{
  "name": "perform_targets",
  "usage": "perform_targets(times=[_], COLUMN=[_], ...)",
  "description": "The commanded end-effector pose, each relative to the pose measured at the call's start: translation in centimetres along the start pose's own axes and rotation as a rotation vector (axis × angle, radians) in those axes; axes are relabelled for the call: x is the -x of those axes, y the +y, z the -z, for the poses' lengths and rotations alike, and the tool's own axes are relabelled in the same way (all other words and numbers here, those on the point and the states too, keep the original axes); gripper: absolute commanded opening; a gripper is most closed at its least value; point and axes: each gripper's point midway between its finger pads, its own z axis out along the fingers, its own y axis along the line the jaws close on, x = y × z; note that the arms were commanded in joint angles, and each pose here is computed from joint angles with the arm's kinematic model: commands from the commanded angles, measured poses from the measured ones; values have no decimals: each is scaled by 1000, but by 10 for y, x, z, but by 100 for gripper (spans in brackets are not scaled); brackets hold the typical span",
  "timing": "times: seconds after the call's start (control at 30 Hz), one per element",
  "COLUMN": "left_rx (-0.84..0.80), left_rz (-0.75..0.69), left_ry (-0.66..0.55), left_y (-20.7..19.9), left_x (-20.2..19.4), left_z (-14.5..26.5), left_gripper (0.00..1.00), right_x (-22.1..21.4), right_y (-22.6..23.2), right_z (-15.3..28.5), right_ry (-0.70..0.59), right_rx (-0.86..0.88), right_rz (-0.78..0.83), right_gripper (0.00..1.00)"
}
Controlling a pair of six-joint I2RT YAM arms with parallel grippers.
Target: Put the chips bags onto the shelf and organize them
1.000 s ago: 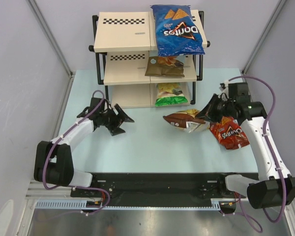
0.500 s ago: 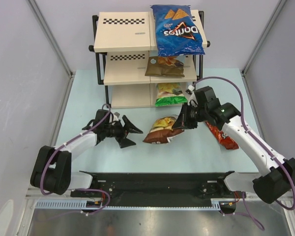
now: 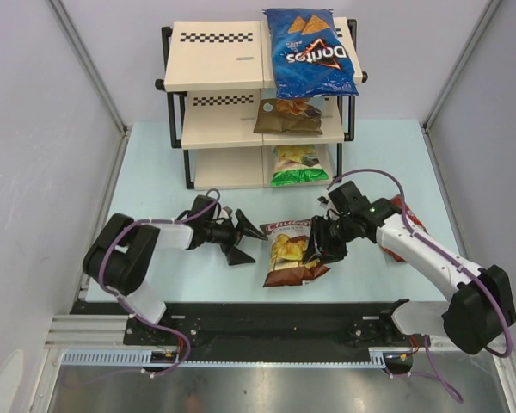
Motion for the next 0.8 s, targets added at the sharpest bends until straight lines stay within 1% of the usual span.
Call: perform_targets(times=[0.0, 0.03, 0.1, 0.27, 0.43, 0.77], left_rx=[-69, -75, -76, -119, -98, -66], left_rz=[-43, -51, -50, -39, -45, -55], left_ry=[75, 80, 99, 139, 177, 295], left_y=[-32, -39, -42, -51, -52, -46], left_x=[-7, -6, -7, -11, -16, -47], left_z=[-12, -13, -19, -25, -34, -58], left_gripper=[90, 90, 91, 92, 92, 91], right_x=[-2, -2, -2, 3, 4, 2], right_y=[6, 6, 5, -1, -5, -4], right_z=[-4, -4, -4, -3, -7, -19], right_ry=[32, 32, 38, 29, 50, 106], right_rx=[37, 37, 36, 26, 23, 44], right_rz=[8, 8, -3, -13, -14, -12], right_gripper=[52, 59, 66, 73, 75, 75])
